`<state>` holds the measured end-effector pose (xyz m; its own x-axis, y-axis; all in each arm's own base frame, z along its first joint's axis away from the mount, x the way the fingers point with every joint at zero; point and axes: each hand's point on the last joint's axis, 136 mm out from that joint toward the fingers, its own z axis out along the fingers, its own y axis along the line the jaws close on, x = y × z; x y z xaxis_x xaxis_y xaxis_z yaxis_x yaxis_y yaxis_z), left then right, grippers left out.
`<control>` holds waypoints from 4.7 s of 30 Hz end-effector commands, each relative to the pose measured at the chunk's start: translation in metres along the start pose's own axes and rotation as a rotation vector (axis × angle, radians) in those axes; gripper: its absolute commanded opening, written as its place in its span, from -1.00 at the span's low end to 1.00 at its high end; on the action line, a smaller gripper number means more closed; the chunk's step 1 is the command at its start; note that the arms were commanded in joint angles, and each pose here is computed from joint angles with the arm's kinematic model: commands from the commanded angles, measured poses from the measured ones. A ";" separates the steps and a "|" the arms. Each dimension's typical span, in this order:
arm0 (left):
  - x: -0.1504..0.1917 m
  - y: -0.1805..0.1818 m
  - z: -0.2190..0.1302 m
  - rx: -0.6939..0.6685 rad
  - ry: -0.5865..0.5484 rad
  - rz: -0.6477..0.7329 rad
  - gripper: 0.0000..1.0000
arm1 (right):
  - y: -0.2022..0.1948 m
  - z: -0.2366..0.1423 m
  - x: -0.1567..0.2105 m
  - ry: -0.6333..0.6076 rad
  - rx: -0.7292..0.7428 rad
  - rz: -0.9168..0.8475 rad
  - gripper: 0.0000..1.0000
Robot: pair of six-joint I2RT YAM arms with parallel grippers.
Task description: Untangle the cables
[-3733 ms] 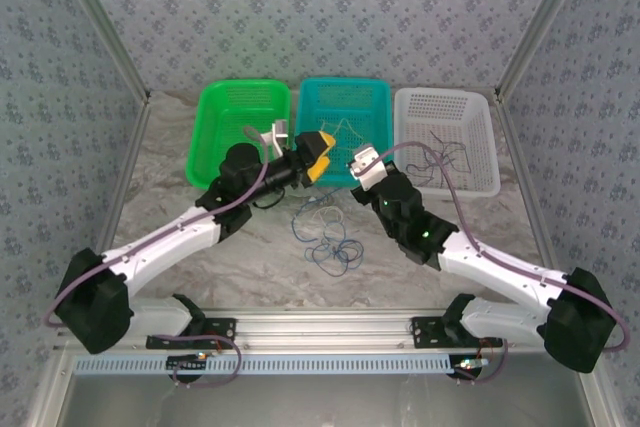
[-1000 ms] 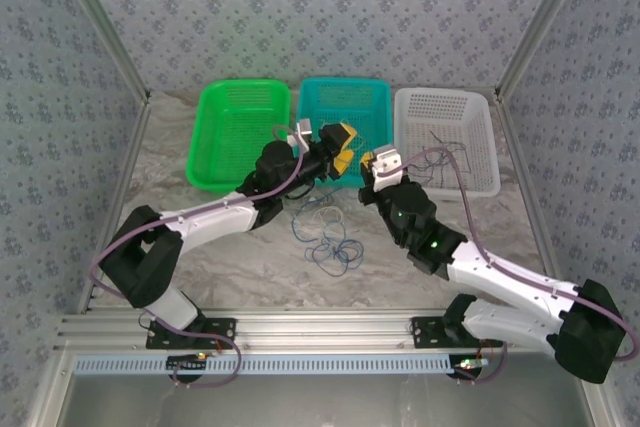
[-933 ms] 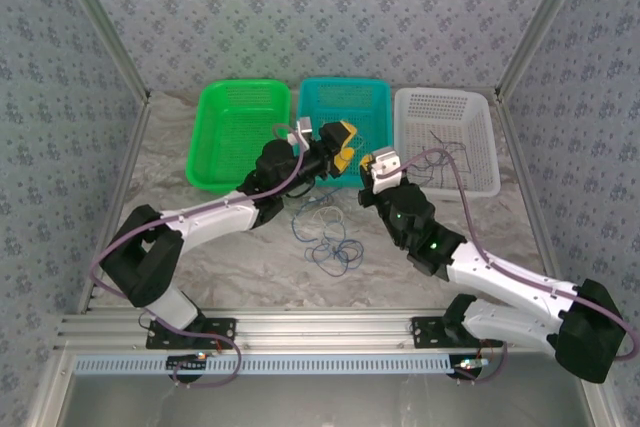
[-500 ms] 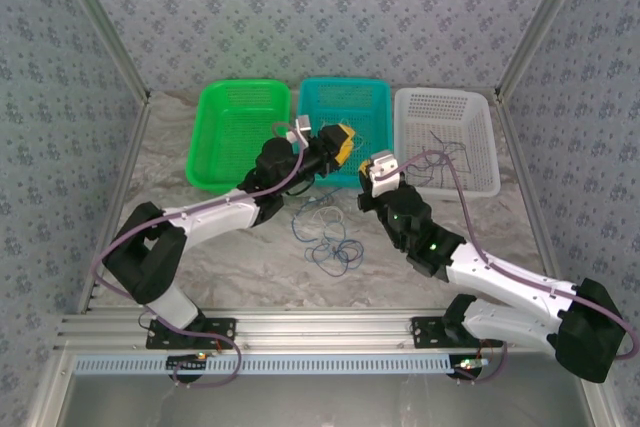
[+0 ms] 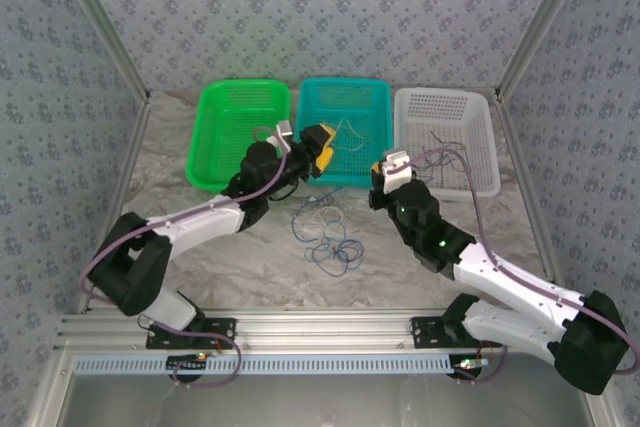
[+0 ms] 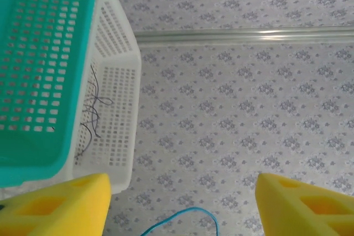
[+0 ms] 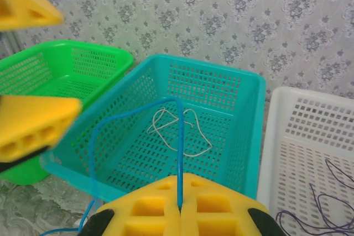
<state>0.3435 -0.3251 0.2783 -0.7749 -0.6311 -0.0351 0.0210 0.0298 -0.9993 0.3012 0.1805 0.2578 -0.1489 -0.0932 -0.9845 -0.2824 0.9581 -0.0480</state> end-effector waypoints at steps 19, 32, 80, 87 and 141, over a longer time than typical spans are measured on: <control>0.045 -0.004 -0.020 -0.061 0.182 0.421 0.39 | 0.004 -0.007 -0.060 -0.064 -0.190 0.273 -1.00; 0.063 -0.021 -0.007 0.021 0.255 0.557 0.32 | 0.017 -0.012 -0.066 -0.048 -0.278 0.338 -1.00; -0.007 0.054 -0.110 -0.843 0.664 1.704 -0.99 | 0.079 -0.079 0.051 0.860 -0.683 0.150 -0.98; -0.027 0.038 -0.115 -0.884 0.512 1.741 -1.00 | 0.029 -0.065 0.082 0.974 -0.427 0.023 -0.99; -0.253 0.024 -0.098 -1.326 0.027 1.368 -1.00 | -0.022 -0.007 0.079 0.783 -0.231 0.105 0.24</control>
<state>0.4677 -0.0955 0.2744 -0.6174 0.4137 -0.6691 0.1425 0.8953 0.4221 0.2955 0.1496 0.1890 -0.7509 -0.2769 -0.5996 -0.4236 0.8985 0.1156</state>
